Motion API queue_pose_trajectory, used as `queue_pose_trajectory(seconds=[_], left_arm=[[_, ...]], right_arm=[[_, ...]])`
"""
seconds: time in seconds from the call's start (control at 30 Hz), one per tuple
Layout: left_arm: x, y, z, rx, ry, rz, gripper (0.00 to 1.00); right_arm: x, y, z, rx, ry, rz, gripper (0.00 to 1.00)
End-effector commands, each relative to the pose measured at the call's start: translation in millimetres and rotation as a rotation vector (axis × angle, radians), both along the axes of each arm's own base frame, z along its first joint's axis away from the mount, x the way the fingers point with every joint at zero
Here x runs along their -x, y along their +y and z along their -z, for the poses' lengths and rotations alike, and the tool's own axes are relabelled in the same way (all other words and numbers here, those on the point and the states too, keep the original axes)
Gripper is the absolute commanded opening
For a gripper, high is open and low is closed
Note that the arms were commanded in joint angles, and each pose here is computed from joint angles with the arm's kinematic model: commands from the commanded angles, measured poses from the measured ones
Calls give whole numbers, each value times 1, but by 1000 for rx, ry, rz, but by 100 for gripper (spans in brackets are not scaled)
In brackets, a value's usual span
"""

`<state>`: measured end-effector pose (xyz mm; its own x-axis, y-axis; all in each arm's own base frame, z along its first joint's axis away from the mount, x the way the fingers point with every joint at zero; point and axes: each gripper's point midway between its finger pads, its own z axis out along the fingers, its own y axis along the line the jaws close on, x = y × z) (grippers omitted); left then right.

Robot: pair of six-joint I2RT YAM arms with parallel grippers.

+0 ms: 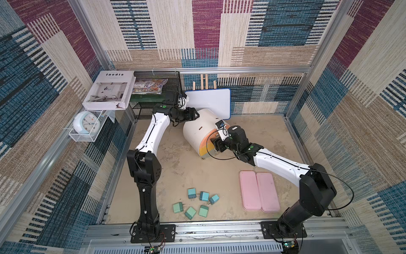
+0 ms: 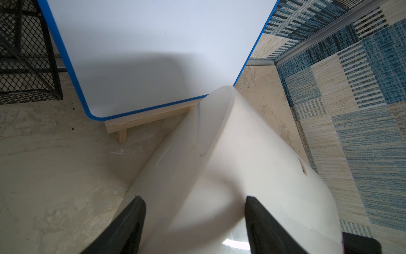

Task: Place the plugs into the drawer by color
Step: Close the drawer in the storage box, then open the drawer in the storage box.

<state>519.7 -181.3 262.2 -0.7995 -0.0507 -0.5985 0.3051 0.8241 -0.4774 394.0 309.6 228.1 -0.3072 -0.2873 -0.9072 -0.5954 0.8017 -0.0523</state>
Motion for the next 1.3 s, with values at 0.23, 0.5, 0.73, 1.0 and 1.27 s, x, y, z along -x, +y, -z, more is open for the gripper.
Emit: queue_pose_trajectory(seconds=[0.23,0.5,0.73,1.0,1.27], left_arm=[[47,30,-21,-67,53,-150,72],[79,10,-7,-49,79,-88,72],[94,-18,-7,-18,62,11,72],[95,-15,5,-49,68,13,72],[94,-14,12,-56,78,7,73]], right_arm=[[53,-27,-37,-441,103,46,65],[61,-25,4,-592,280,-40,57],[48,-36,18,-676,331,-67,46],[29,-30,35,-716,427,-72,45],[14,-25,51,-719,464,-57,47]])
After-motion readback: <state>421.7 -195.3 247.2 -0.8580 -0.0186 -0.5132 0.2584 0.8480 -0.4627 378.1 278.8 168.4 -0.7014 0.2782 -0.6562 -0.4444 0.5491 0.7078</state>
